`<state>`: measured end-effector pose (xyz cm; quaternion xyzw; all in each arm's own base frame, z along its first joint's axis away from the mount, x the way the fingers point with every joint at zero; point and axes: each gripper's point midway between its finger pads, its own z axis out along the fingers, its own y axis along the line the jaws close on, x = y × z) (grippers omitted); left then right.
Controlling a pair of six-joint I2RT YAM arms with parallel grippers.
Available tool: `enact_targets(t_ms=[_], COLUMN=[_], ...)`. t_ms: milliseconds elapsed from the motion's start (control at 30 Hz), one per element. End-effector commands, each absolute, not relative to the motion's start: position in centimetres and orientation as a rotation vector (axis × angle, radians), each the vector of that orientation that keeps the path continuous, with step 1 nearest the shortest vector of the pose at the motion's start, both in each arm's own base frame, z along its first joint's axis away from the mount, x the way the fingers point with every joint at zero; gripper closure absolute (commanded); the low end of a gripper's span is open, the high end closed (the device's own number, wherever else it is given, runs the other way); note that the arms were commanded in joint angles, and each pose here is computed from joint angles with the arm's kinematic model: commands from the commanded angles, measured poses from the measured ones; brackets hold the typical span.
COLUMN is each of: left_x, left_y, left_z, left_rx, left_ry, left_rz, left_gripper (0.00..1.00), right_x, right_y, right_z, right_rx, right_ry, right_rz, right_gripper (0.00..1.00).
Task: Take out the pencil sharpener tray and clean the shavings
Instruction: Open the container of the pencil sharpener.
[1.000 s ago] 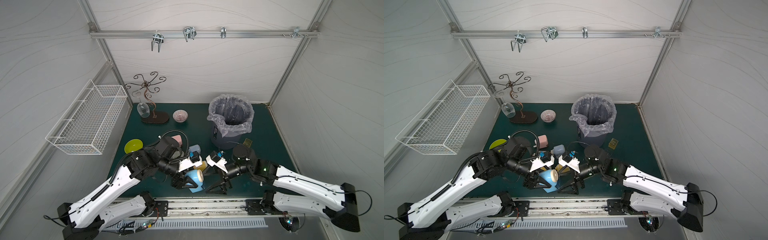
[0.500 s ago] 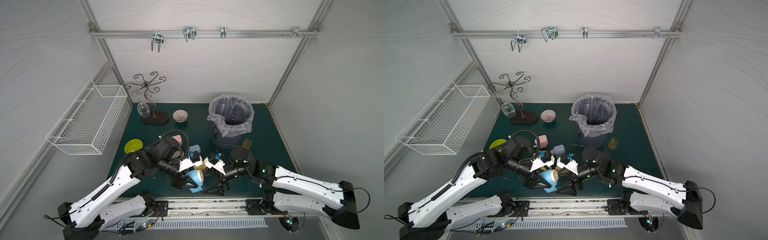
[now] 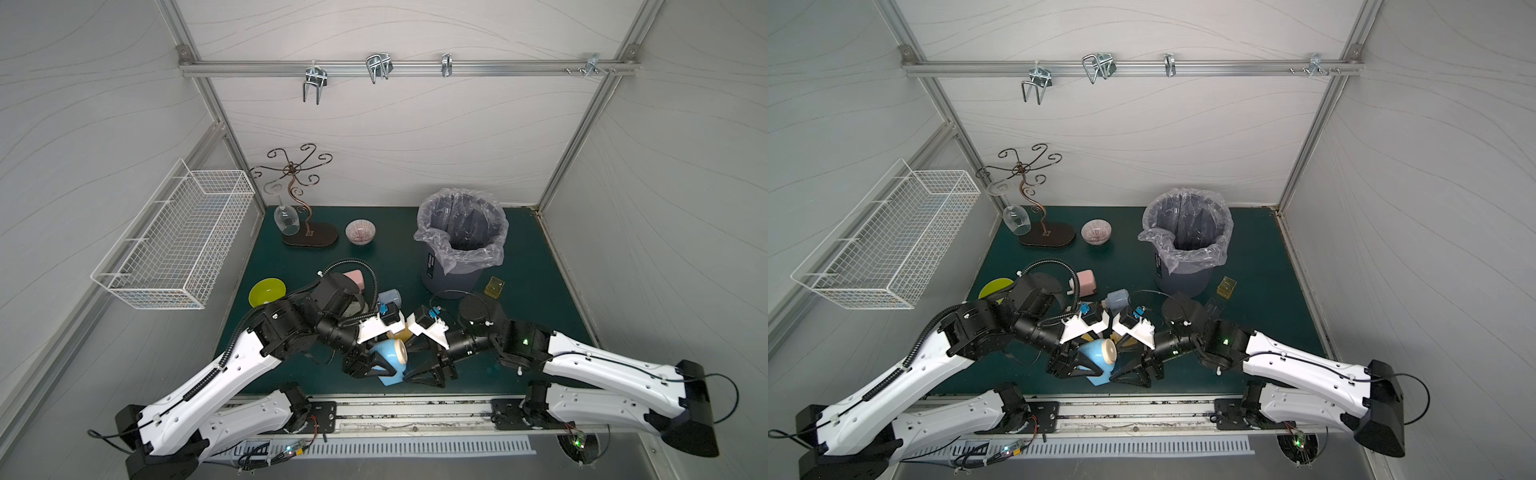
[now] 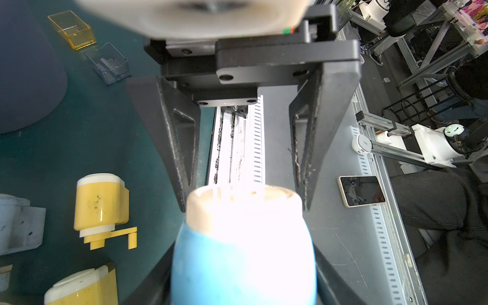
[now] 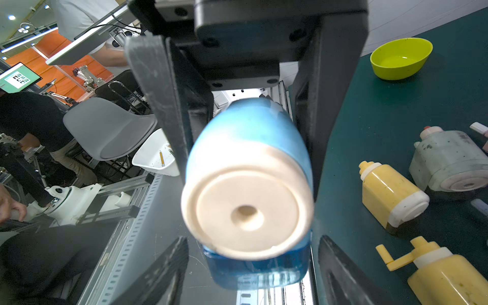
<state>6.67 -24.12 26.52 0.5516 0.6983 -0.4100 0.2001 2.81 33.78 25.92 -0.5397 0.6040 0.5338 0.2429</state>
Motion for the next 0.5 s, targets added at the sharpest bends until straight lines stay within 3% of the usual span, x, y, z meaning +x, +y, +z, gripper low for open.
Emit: enact_targets(t_ms=[0, 333, 467], left_x=[6.85, 6.94, 6.9], left_y=[-24.82, -24.92, -24.94], left_z=[28.59, 28.67, 28.53], left_rx=[1.534, 1.537, 1.539], left_ry=[1.857, 1.856, 1.858], left_rz=[-1.169, -1.167, -1.169], left_gripper=[1.0, 1.0, 1.0], right_x=[2.77, 2.89, 2.93], right_y=[33.89, 33.94, 33.93], right_z=[26.4, 26.0, 25.87], right_rx=[-1.481, -1.48, -1.479], right_ry=[1.637, 1.656, 1.664], right_rz=[1.449, 1.44, 1.439], right_gripper=[0.26, 0.41, 0.57])
